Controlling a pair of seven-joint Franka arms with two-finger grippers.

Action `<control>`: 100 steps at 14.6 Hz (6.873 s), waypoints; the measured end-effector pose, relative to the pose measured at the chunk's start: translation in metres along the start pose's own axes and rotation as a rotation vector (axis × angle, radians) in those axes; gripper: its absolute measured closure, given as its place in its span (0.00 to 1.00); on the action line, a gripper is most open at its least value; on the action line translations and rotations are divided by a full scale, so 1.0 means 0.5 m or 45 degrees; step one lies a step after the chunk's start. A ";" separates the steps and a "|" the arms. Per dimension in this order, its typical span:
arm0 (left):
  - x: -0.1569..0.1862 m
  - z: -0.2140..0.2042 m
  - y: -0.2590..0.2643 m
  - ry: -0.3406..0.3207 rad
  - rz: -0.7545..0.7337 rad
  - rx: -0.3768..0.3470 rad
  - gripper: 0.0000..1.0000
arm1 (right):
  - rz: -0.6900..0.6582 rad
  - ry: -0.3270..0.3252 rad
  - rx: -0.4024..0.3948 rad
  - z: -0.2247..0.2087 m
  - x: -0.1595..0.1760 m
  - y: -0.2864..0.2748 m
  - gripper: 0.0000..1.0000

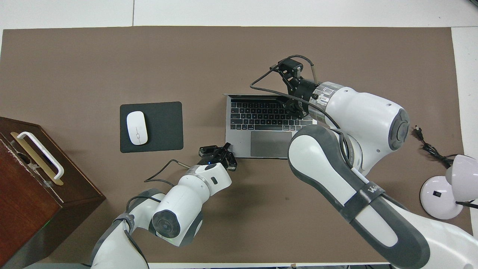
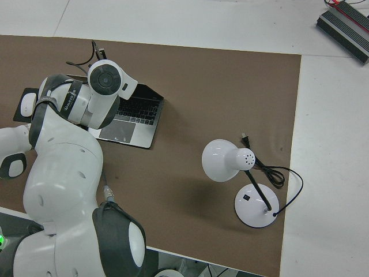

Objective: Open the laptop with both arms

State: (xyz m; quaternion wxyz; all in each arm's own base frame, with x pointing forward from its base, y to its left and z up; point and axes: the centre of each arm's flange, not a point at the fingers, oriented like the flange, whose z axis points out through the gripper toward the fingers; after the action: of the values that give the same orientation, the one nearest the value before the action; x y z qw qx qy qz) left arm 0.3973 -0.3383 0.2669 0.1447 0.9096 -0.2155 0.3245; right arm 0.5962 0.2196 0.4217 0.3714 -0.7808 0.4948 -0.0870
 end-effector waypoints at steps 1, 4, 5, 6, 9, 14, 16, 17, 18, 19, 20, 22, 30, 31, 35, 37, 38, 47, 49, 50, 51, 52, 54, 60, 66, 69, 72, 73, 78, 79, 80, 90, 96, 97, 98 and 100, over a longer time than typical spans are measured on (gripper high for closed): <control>0.000 0.000 0.000 0.000 0.000 0.000 0.99 | -0.003 0.000 0.014 -0.005 -0.001 -0.010 0.00; 0.000 0.000 0.000 0.000 0.001 0.000 0.99 | -0.058 0.006 0.041 -0.017 0.006 -0.030 0.00; 0.000 0.000 0.000 0.000 0.001 0.000 0.99 | -0.074 0.012 0.045 -0.020 0.012 -0.032 0.00; 0.000 0.000 0.000 0.000 0.001 0.000 0.99 | -0.081 0.018 0.050 -0.023 0.019 -0.035 0.00; 0.000 0.000 0.000 0.000 0.002 0.000 0.99 | -0.079 0.025 0.068 -0.028 0.030 -0.048 0.00; 0.000 0.000 0.000 0.000 0.002 0.000 0.99 | -0.068 0.032 0.083 -0.028 0.046 -0.059 0.00; 0.000 0.000 0.000 0.000 0.002 0.000 0.99 | -0.068 0.024 0.076 -0.026 0.045 -0.060 0.00; 0.000 0.000 0.000 0.000 0.002 0.000 0.99 | -0.069 0.005 0.060 -0.025 0.042 -0.060 0.00; 0.000 0.000 0.000 0.000 0.003 0.000 0.99 | -0.072 -0.023 0.037 -0.024 0.037 -0.062 0.00; 0.000 0.000 0.000 0.001 0.003 0.000 0.99 | -0.077 -0.058 0.005 -0.029 0.032 -0.065 0.00; 0.000 0.000 0.000 0.001 0.003 0.000 0.99 | -0.082 -0.096 -0.032 -0.039 0.028 -0.068 0.00; 0.000 0.000 0.000 0.001 0.003 0.000 0.99 | -0.099 -0.157 -0.104 -0.073 0.024 -0.073 0.00; 0.004 0.002 -0.001 0.005 0.001 0.001 0.99 | -0.637 -0.122 -0.699 -0.165 -0.012 -0.033 0.00; 0.008 0.006 -0.001 0.009 -0.004 0.001 0.99 | -0.709 -0.136 -0.745 -0.178 -0.016 -0.029 0.00; 0.035 0.009 0.003 0.041 -0.038 -0.005 0.99 | -1.000 -0.162 -0.847 -0.225 0.006 -0.023 0.00; 0.053 0.002 0.000 0.045 -0.063 -0.006 0.99 | -1.139 -0.185 -0.879 -0.246 0.042 -0.018 0.00; 0.066 -0.005 -0.003 0.033 -0.075 -0.005 0.99 | -1.195 -0.186 -0.896 -0.253 0.059 -0.017 0.00; 0.241 -0.151 -0.064 -0.210 -0.185 0.001 0.99 | -1.360 -0.272 -0.963 -0.345 0.114 -0.006 0.00; 0.287 -0.191 -0.085 -0.265 -0.212 0.002 0.99 | -1.356 -0.288 -0.984 -0.373 0.098 -0.004 0.00; 0.307 -0.212 -0.098 -0.293 -0.223 0.005 0.99 | -1.356 -0.290 -0.988 -0.381 0.092 -0.003 0.00; 0.327 -0.237 -0.113 -0.326 -0.229 0.012 0.99 | -1.357 -0.290 -0.990 -0.384 0.089 -0.001 0.00; 0.348 -0.265 -0.131 -0.359 -0.229 0.025 0.99 | -1.356 -0.291 -0.992 -0.385 0.089 0.001 0.00; 0.391 -0.334 -0.172 -0.434 -0.216 0.062 0.99 | -1.354 -0.295 -0.995 -0.383 0.089 0.004 0.00; 0.428 -0.505 -0.324 -0.627 -0.121 0.134 0.99 | -1.360 -0.280 -0.983 -0.381 0.091 0.001 0.00; 0.407 -0.615 -0.481 -0.727 -0.167 0.183 0.61 | -1.359 -0.276 -0.980 -0.382 0.093 0.001 0.00; 0.389 -0.639 -0.537 -0.745 -0.236 0.207 0.26 | -1.359 -0.276 -0.980 -0.382 0.093 0.001 0.00; 0.371 -0.662 -0.579 -0.765 -0.296 0.222 0.00 | -1.350 -0.272 -0.979 -0.385 0.102 0.001 0.00; 0.368 -0.667 -0.587 -0.767 -0.307 0.226 0.00 | -1.346 -0.270 -0.978 -0.387 0.105 0.001 0.00; 0.370 -0.723 -0.634 -0.766 -0.352 0.292 0.00 | -1.336 -0.261 -0.972 -0.391 0.116 0.000 0.00; 0.376 -0.727 -0.633 -0.767 -0.340 0.307 0.00 | -1.336 -0.260 -0.971 -0.391 0.117 -0.002 0.00; 0.382 -0.727 -0.628 -0.765 -0.338 0.311 0.00 | -1.337 -0.259 -0.970 -0.390 0.117 -0.003 0.00; 0.435 -0.668 -0.590 -0.860 -0.480 0.326 0.00 | -1.325 -0.245 -0.962 -0.397 0.132 -0.010 0.00; 0.434 -0.673 -0.589 -0.876 -0.485 0.323 0.00 | -1.324 -0.248 -0.962 -0.392 0.135 -0.012 0.00; 0.435 -0.675 -0.588 -0.879 -0.486 0.322 0.00 | -1.324 -0.248 -0.962 -0.392 0.135 -0.013 0.00; 0.433 -0.676 -0.588 -0.888 -0.488 0.320 0.00 | -1.324 -0.248 -0.962 -0.392 0.135 -0.013 0.00; 0.432 -0.677 -0.587 -0.895 -0.490 0.318 0.00 | -1.324 -0.247 -0.962 -0.392 0.135 -0.013 0.00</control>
State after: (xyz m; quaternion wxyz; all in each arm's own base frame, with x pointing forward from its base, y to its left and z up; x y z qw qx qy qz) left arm 0.5118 -0.0123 0.6247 0.0087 0.9992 -0.0369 -0.0151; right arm 0.5354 0.0677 0.5494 0.0238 -0.9996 0.0130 -0.0044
